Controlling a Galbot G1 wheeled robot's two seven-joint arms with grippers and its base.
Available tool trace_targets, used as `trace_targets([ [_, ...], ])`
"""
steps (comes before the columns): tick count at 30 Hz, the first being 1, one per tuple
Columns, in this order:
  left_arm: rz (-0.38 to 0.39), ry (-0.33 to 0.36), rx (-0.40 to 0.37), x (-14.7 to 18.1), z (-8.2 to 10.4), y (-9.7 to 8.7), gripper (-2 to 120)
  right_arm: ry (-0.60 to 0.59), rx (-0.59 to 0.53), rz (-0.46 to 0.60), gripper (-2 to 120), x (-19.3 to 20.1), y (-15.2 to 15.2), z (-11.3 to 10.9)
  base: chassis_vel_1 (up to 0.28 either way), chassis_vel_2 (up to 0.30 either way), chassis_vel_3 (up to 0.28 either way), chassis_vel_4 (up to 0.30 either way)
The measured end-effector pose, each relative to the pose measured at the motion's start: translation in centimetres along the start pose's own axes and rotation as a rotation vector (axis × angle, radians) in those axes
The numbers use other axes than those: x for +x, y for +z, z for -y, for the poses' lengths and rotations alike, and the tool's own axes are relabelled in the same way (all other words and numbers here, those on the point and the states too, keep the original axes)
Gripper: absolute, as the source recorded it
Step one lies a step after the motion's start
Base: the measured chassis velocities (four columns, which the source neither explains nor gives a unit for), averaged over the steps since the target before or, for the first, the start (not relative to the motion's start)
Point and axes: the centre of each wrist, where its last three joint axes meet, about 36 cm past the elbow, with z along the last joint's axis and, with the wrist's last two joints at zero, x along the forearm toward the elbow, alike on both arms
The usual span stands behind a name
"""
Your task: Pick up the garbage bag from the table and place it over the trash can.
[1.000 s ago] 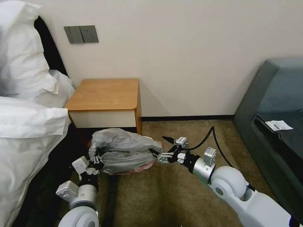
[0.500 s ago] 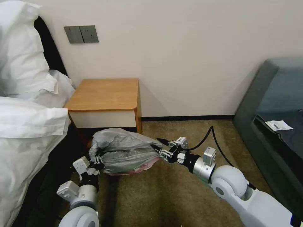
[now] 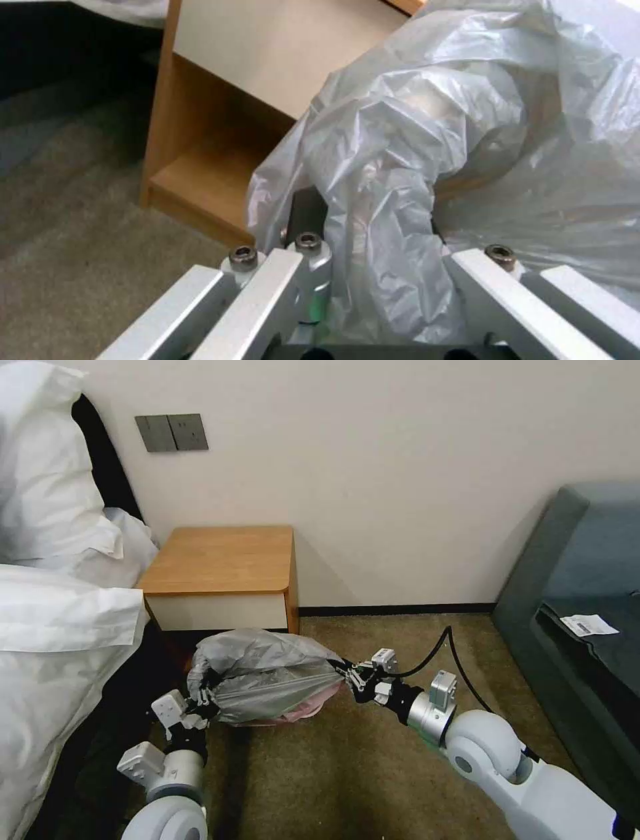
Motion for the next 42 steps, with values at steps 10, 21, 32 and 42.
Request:
trace_targets([
  [10, 0.001, 0.071, 0.074, 1.8, 1.1, -2.4, 9, 0.047, 0.012, 0.018, 0, -0.4, -0.5, 2.0, 0.0, 0.0, 0.0, 0.0],
  [21, 0.002, 0.103, 0.198, 2.0, 1.9, -4.3, 11, 0.068, 0.01, 0.012, 0, -0.2, 1.1, 1.8, 0.0, 0.0, 0.0, 0.0],
  [32, -0.011, 0.072, 0.27, 0.8, 1.9, -3.8, 9, 0.054, -0.009, -0.004, 16, 0.7, 3.1, -0.9, 0.0, 0.0, 0.0, 0.0],
  [42, -0.017, 0.041, 0.307, 0.2, 1.6, -3.4, 9, 0.041, -0.031, 0.0, 55, 1.0, 4.1, -2.7, 0.0, 0.0, 0.0, 0.0],
])
